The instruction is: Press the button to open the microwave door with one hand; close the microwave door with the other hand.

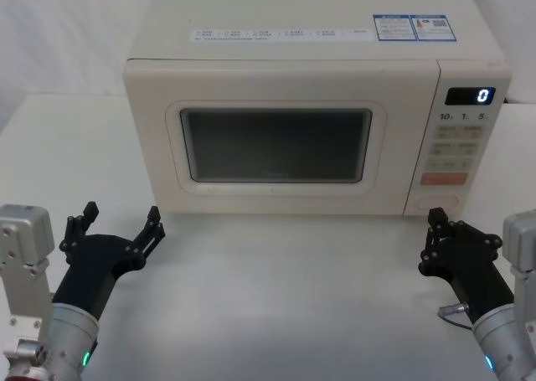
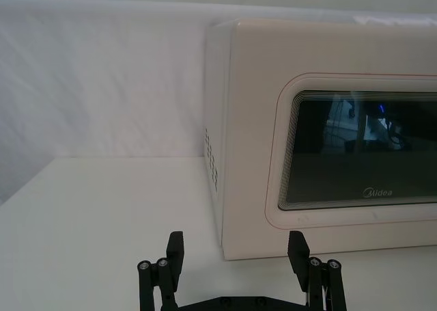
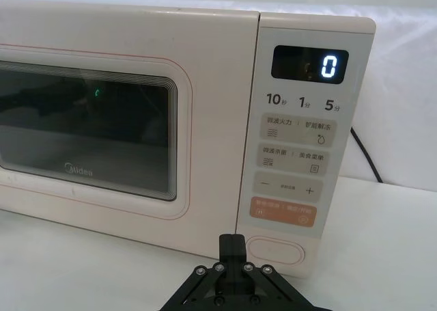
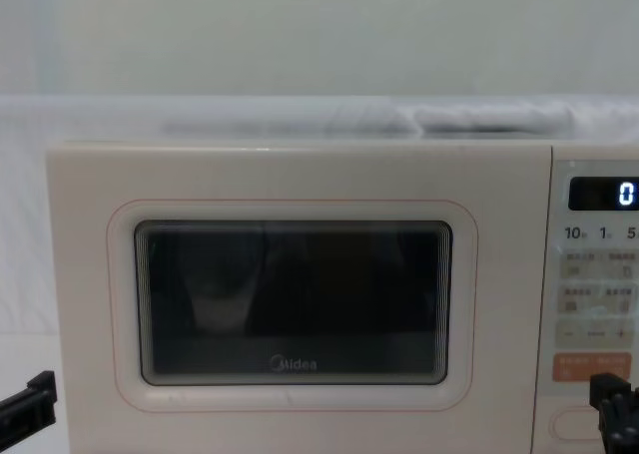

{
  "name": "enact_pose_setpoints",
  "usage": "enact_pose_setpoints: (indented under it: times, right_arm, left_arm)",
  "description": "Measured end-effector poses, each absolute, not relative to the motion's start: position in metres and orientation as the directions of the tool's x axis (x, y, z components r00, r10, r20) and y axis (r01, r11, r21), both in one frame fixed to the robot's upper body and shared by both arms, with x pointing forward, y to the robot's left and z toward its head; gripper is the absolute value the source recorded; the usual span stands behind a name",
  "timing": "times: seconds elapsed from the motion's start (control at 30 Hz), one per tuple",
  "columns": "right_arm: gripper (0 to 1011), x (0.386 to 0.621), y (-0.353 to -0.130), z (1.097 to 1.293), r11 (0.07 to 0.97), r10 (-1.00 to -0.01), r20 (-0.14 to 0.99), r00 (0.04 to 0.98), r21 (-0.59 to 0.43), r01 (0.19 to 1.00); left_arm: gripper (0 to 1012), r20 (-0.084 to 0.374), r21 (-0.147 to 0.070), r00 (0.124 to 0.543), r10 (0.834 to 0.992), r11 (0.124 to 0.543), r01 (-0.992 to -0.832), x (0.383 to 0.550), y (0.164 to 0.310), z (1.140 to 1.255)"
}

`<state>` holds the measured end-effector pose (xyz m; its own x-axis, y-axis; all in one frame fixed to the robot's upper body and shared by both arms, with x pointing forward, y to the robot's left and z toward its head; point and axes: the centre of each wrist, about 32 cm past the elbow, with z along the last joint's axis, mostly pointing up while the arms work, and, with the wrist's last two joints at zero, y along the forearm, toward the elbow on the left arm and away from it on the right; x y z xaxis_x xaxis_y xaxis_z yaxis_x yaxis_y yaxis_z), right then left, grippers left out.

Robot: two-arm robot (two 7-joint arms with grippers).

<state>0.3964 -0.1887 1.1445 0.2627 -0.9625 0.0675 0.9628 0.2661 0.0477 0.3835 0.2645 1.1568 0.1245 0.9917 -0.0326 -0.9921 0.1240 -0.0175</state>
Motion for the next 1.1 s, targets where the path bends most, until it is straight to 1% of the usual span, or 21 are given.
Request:
enact_pose_setpoints:
  times: [0.47, 0.63, 0.9, 1.1]
  right_arm:
    - [0, 0.397, -0.189, 1.145, 0.268, -0.962, 0.066, 0.265, 0.047, 0.962]
    - [0, 0.399, -0.189, 1.146, 0.273, -0.960, 0.068, 0.271, 0.027, 0.962]
    - [0, 0.402, -0.194, 1.153, 0.262, -0.963, 0.067, 0.262, -0.009, 0.965]
    - [0, 0.408, -0.202, 1.159, 0.270, -0.962, 0.039, 0.271, -0.028, 0.962]
  left_arm:
    - [1001, -0.033, -0.018, 0.124, 0.992, 0.124, -0.992, 0.384, 0.265, 1.157]
    - [1001, -0.033, -0.018, 0.125, 0.992, 0.124, -0.992, 0.384, 0.265, 1.157]
    - [1001, -0.033, -0.018, 0.124, 0.992, 0.124, -0.992, 0.384, 0.265, 1.157]
    - [1001, -0.033, -0.018, 0.124, 0.992, 0.124, -0.992, 0.384, 0.265, 1.157]
